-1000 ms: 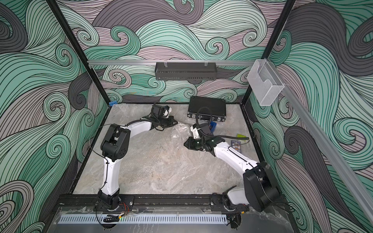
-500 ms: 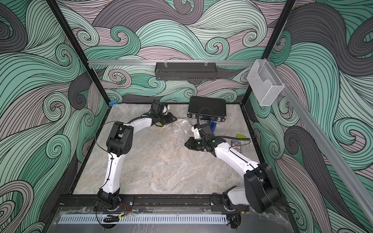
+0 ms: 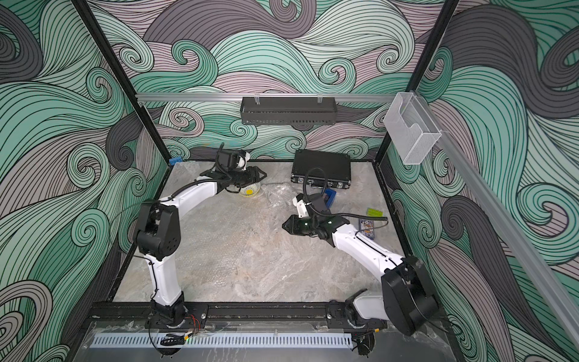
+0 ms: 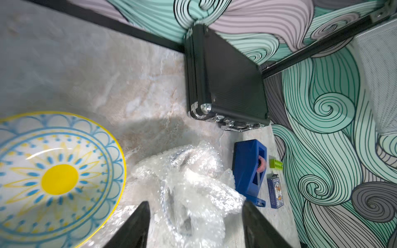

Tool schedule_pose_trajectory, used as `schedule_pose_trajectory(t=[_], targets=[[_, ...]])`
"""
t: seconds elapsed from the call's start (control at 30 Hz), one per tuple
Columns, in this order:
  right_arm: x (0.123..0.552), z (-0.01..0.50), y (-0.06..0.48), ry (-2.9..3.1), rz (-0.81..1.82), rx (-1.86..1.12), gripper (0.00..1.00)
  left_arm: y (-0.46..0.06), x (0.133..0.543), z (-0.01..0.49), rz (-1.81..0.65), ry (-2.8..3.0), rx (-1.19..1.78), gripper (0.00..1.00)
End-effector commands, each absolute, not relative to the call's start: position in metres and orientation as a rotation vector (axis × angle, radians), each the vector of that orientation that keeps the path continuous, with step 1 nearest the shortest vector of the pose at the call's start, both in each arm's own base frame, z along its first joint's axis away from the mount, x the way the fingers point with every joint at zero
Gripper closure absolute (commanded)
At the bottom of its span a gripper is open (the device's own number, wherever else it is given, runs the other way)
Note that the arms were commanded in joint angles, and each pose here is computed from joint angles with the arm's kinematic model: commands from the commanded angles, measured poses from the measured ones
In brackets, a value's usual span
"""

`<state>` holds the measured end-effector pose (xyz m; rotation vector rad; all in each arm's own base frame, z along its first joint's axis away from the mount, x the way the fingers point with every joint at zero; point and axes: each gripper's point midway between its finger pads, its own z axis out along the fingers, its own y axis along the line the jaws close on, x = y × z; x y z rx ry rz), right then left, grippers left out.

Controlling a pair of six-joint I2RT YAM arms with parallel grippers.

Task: Wrap bowls in bubble wrap
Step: Move the bubble-wrapped bowl to the center of the board, then move the bubble wrap to the center of the board.

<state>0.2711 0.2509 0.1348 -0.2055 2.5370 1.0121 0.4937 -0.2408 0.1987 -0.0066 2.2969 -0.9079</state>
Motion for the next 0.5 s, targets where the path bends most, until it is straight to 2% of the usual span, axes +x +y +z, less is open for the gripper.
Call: schedule_pose_trajectory(t=[0.0,0.23,0.47], targets=[[0.275,0.145,0.273,2.497,1.059,-0.253,0.75,-0.203,0.479,0.233,-0.782,2.266,-0.092,0.33],[0.265,0.124,0.361,2.534,1.092,-0.438,0.77,-0.129,0.411,0.261,-0.640,2.145,-0.335,0.33],[0.256,0.088,0.469,2.587,1.076,-0.649,0.78,-0.082,0.341,0.277,-0.509,2.083,-0.375,0.31]])
